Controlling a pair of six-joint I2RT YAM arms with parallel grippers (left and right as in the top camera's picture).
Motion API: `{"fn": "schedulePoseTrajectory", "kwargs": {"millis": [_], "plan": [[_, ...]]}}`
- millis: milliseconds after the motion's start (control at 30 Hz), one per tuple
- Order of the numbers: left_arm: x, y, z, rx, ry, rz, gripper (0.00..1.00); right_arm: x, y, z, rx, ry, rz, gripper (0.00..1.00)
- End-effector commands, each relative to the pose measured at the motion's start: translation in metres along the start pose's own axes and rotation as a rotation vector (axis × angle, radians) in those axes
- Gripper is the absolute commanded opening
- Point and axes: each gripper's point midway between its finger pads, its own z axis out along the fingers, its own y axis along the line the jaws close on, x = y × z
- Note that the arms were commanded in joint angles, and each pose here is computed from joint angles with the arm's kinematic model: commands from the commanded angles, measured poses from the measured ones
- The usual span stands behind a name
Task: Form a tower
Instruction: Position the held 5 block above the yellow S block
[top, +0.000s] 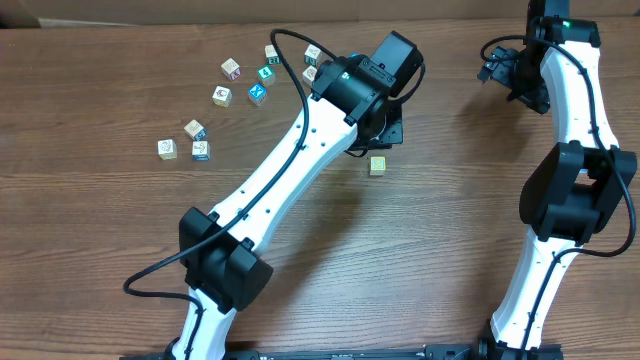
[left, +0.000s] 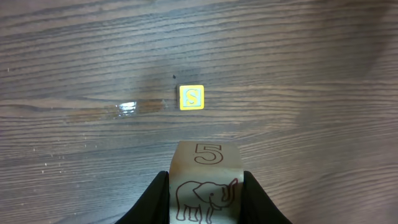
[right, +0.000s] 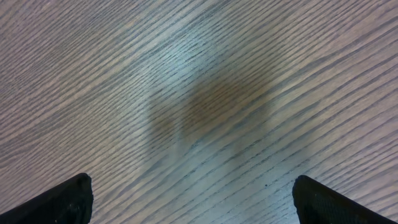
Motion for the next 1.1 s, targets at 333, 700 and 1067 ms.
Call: {"fn": "schedulePoseTrajectory", "kwargs": {"millis": [333, 700, 1067], "plan": [[-0.001, -0.002, 0.003, -0.007, -0.009, -0.017, 0.06, -0.007, 0.001, -0.012, -0.009, -0.034, 0.006, 1.0], [0.008, -0.007, 0.004, -0.017, -0.003, 0.009, 0.06, -0.007, 0.001, -0.012, -0.009, -0.034, 0.006, 1.0], [0.007, -0.004, 0.003, -0.04, -0.013, 0.021, 0.07, -0.007, 0.001, -0.012, -0.011, -0.032, 0.006, 1.0]]}}
